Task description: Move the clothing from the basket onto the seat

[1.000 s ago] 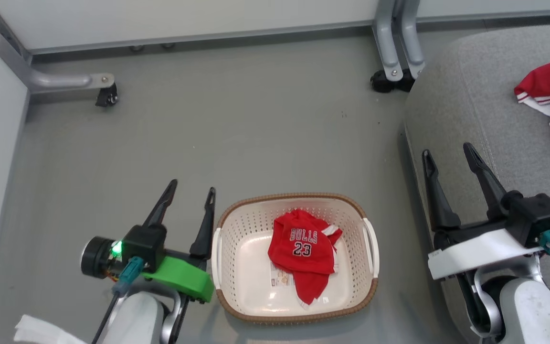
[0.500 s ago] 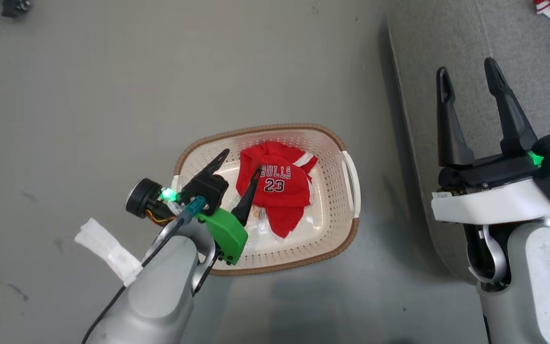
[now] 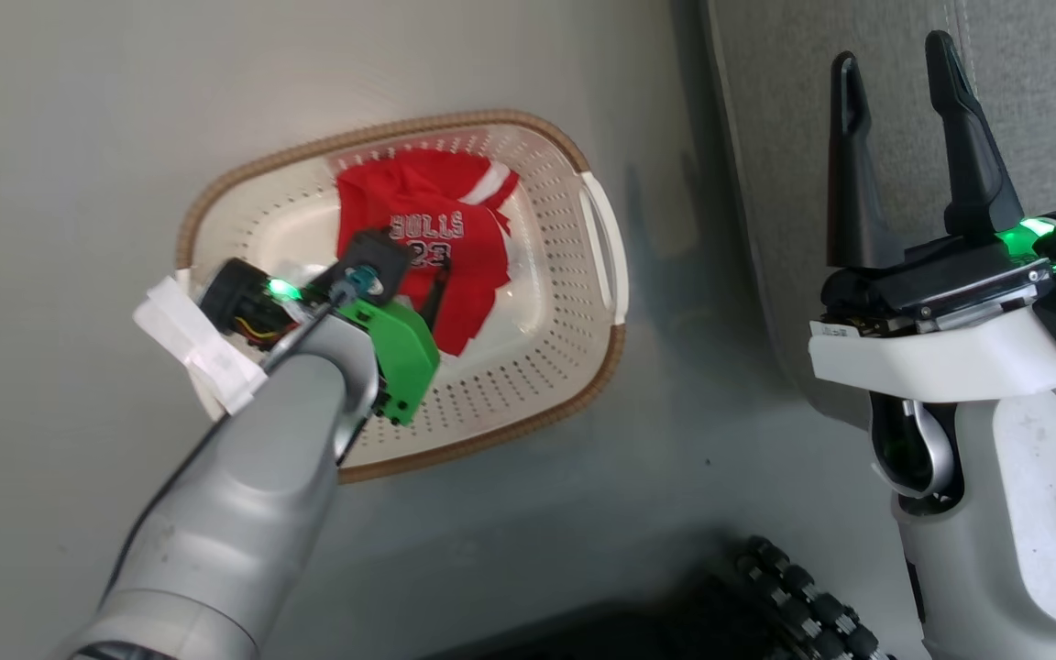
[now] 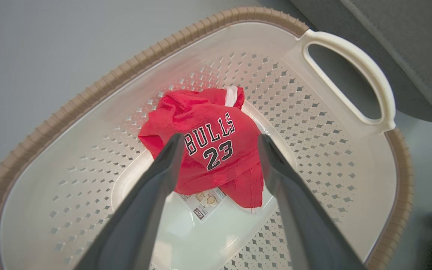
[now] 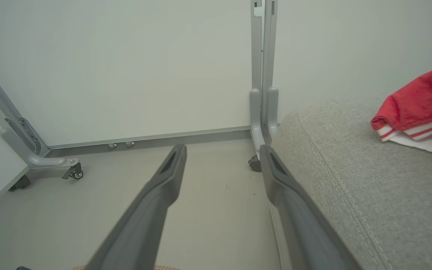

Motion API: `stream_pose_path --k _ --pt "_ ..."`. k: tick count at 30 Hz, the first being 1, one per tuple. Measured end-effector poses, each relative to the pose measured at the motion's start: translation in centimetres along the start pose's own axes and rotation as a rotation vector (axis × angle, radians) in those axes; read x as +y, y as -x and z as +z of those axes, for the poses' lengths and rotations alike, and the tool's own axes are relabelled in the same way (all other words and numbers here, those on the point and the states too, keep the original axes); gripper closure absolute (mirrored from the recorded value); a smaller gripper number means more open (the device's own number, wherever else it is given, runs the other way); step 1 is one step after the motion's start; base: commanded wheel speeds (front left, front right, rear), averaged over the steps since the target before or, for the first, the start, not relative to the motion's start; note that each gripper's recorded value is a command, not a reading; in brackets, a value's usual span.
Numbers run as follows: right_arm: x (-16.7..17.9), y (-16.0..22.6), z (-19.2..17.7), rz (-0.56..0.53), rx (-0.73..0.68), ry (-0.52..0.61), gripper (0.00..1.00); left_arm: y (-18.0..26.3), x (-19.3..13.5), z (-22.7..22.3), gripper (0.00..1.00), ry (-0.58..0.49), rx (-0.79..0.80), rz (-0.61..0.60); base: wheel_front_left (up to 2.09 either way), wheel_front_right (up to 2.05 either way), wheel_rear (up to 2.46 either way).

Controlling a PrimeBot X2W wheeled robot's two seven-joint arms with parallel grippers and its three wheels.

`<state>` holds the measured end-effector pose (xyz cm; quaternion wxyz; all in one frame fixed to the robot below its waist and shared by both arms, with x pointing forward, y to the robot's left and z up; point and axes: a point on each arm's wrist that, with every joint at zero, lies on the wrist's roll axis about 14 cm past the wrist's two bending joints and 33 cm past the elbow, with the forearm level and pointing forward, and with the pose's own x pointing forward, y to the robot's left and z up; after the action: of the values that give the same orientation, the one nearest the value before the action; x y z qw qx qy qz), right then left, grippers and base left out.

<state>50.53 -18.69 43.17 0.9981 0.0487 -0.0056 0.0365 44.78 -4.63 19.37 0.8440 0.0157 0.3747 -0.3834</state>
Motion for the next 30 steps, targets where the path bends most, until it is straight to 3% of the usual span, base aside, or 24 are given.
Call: stream_pose_path --k 10,18,30 --pt "-2.8 1.3 -4.8 -0.073 0.118 -0.006 0.0 -5.1 2.9 -4.7 0.0 0.089 0.141 0.042 0.0 0.0 0.0" --pt "-4.7 2.2 -6.0 -0.122 0.163 0.005 0.0 -8.0 4.2 -6.0 0.0 0.161 0.169 0.075 0.0 0.0 0.0" --pt "-5.2 3.0 -7.9 -0.141 0.216 -0.004 0.0 -9.8 3.9 -8.8 0.0 0.123 0.274 0.042 0.0 0.0 0.0"
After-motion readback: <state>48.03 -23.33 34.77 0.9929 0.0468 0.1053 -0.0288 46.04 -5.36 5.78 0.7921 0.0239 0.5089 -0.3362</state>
